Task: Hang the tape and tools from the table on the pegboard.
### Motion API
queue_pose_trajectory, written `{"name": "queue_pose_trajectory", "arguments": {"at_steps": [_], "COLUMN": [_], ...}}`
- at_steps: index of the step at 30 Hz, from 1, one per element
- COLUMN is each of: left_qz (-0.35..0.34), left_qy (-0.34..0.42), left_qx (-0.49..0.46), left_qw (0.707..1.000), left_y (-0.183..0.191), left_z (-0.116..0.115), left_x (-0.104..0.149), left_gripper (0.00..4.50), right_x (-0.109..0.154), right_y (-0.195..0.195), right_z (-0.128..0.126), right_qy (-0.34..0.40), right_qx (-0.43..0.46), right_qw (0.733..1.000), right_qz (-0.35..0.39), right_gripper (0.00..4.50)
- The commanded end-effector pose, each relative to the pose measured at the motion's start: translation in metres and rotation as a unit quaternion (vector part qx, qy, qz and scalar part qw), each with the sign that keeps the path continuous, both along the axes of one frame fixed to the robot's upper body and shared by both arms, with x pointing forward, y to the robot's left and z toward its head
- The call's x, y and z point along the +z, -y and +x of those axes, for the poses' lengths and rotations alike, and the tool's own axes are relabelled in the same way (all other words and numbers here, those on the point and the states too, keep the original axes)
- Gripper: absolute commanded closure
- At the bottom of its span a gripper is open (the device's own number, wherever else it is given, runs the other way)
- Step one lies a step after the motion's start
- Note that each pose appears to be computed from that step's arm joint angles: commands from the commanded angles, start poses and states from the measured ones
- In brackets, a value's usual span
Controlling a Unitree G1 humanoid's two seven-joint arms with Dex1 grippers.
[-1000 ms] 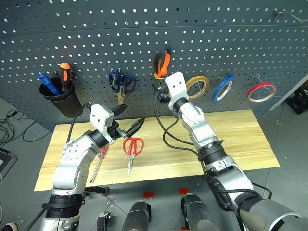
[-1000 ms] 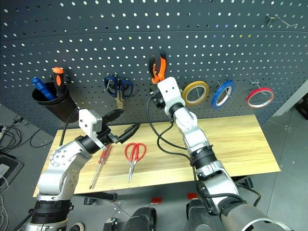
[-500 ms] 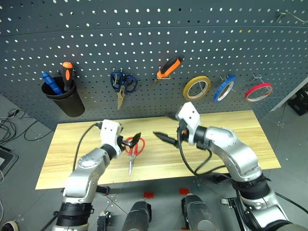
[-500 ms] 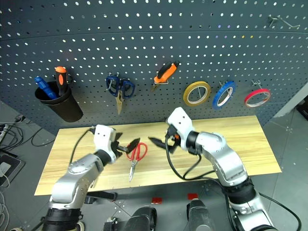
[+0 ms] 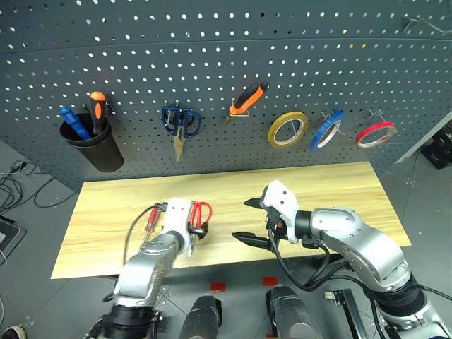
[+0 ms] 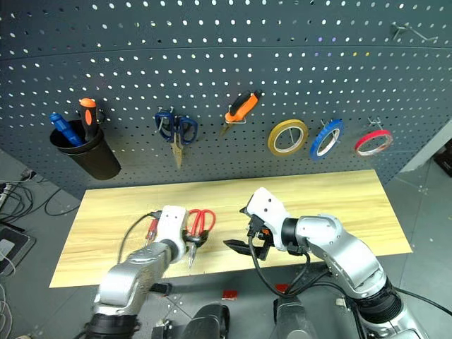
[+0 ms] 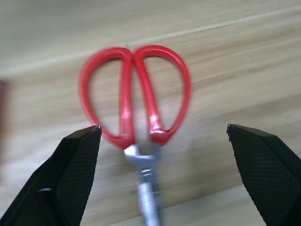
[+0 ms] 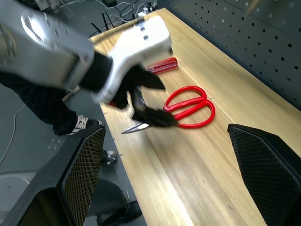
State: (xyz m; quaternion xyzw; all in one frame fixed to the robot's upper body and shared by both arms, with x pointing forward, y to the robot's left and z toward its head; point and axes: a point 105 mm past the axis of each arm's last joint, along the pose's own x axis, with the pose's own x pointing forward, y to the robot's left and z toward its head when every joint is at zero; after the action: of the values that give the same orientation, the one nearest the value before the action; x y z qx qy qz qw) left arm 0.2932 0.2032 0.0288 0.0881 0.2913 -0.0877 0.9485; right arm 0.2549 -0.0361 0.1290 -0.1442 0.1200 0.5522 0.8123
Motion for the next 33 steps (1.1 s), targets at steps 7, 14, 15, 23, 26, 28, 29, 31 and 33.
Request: {"name": "queue_pose_trajectory", "arguments": {"at_steps": [7,14,15,23,26,28,29,31,33], "left_qz": [-0.030,-0.068,-0.068,-0.062,-0.061,-0.056,-0.054,-0.054,-0.054], "left_qy": [-0.032,-0.044,-0.043,-0.059,-0.061,-0.060,-0.059,-0.059,-0.059], "left_qx": [-0.081,0.000,0.013,0.073,0.074,0.076,0.078,0.084,0.089], "left_qw": [0.996,0.997,0.997,0.994,0.994,0.994,0.994,0.993,0.993], "left_y": [0.006,0.030,0.030,0.021,0.024,0.025,0.026,0.025,0.024], "left_z": [-0.022,-0.023,-0.022,-0.022,-0.019,-0.014,-0.012,-0.008,-0.005], "left_x": [0.004,-0.017,-0.018,-0.029,-0.032,-0.033,-0.034,-0.035,-0.036], "left_gripper": [0.00,0.00,0.00,0.00,0.00,0.00,0.00,0.00,0.00], "right_x": [0.010,0.013,0.012,0.012,0.012,0.011,0.011,0.011,0.011], "right_y": [0.005,0.007,0.008,0.013,0.012,0.012,0.012,0.013,0.014], "right_z": [-0.009,-0.013,-0.013,-0.012,-0.013,-0.014,-0.014,-0.013,-0.013], "right_qy": [0.008,0.010,0.009,0.005,0.002,0.000,-0.001,-0.002,-0.004], "right_qx": [0.013,0.017,0.016,0.009,0.011,0.011,0.011,0.011,0.009], "right_qw": [1.000,1.000,1.000,1.000,1.000,1.000,1.000,1.000,1.000], "right_qz": [0.011,0.008,0.006,0.003,0.003,0.003,0.003,0.002,0.003], "right_gripper": [0.05,0.05,0.05,0.05,0.05,0.05,0.05,0.05,0.05]}}
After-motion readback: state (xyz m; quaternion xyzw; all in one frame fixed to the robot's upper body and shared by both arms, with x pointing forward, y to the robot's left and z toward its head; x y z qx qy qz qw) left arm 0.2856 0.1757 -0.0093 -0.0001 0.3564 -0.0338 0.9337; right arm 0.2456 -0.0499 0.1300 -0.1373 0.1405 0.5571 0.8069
